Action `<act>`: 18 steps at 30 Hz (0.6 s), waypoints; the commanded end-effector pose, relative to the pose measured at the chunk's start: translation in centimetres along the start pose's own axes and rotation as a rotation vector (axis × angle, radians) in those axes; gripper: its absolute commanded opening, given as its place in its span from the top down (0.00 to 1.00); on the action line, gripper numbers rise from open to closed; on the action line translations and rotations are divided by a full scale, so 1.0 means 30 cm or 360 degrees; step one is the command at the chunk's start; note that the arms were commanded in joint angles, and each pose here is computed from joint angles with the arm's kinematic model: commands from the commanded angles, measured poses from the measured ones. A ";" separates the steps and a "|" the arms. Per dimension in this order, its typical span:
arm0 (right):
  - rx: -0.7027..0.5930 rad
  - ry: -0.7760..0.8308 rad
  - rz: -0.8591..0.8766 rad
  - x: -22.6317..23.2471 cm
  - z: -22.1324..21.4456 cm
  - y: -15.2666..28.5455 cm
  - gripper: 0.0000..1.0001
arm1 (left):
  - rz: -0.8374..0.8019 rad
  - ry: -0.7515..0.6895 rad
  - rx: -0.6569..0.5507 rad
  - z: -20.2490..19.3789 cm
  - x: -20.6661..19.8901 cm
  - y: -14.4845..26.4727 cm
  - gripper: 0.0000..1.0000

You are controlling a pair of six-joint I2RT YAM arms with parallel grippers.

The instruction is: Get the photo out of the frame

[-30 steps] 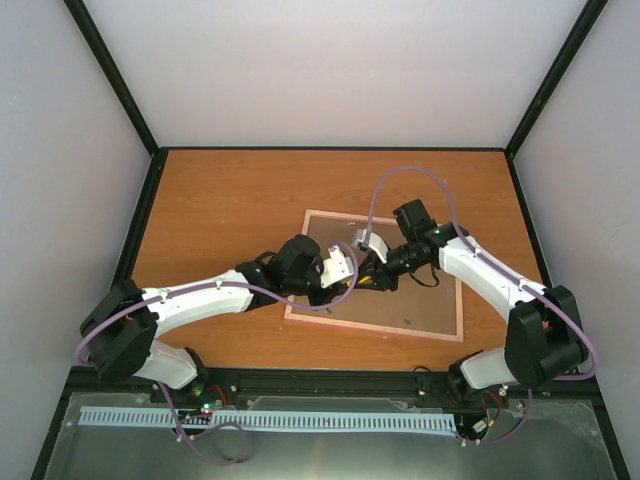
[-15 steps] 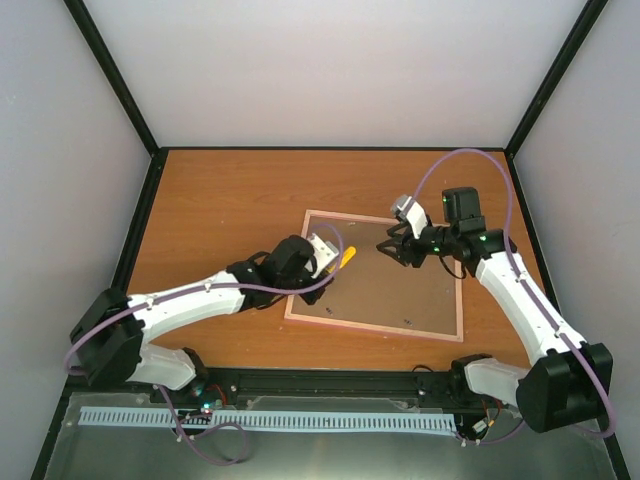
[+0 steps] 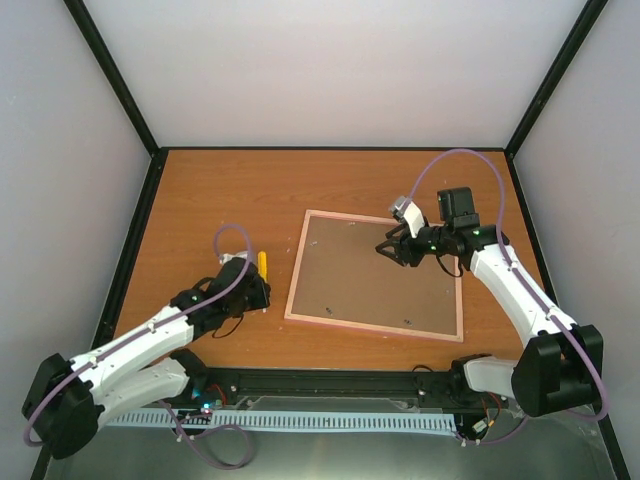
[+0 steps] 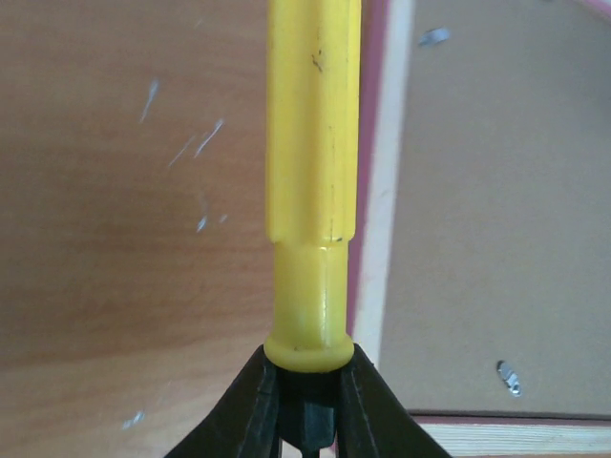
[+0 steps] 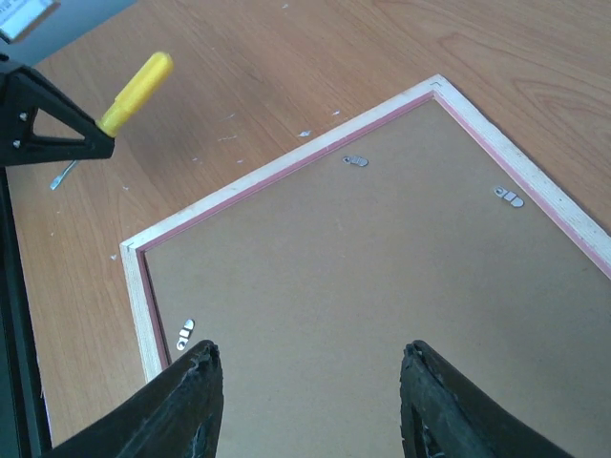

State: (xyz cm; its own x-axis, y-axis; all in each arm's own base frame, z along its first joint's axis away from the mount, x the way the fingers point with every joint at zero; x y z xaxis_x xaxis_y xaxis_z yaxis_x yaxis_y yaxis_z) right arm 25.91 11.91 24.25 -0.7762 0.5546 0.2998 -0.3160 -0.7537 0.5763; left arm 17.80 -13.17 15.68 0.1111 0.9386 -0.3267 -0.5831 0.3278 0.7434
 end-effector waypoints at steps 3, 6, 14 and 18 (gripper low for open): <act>-0.0028 0.0030 0.0007 0.015 0.007 0.020 0.49 | 0.0168 0.0511 0.0063 -0.076 0.080 -0.015 0.99; -0.0028 0.0032 0.0014 0.018 0.006 0.020 0.49 | 0.0333 0.0623 0.0077 -0.094 0.117 -0.020 0.99; -0.0015 0.0035 0.0006 0.012 0.002 0.018 0.49 | 0.0521 0.0750 0.0158 -0.131 0.154 -0.050 0.88; -0.0013 0.0038 0.0002 0.012 0.002 0.018 0.50 | 0.0571 0.0815 0.0141 -0.147 0.174 -0.049 0.88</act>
State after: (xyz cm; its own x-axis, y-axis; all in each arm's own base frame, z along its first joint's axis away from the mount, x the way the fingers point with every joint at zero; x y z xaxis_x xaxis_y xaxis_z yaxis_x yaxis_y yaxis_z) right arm 25.70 11.89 24.44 -0.7834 0.5485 0.2923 -0.3155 -0.7562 0.5732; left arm 15.81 -9.91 10.38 -0.4092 0.8706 -0.2733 -0.4365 0.0763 0.8965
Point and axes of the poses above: each gripper's point midway between its finger pads, its own y axis back along the fingers, its own x axis along the line the jaws close on, z = x × y, the point moved 8 cm from there along y, back along the fingers, and after that the axes turned 6 degrees about -y, right-handed, at the moved point
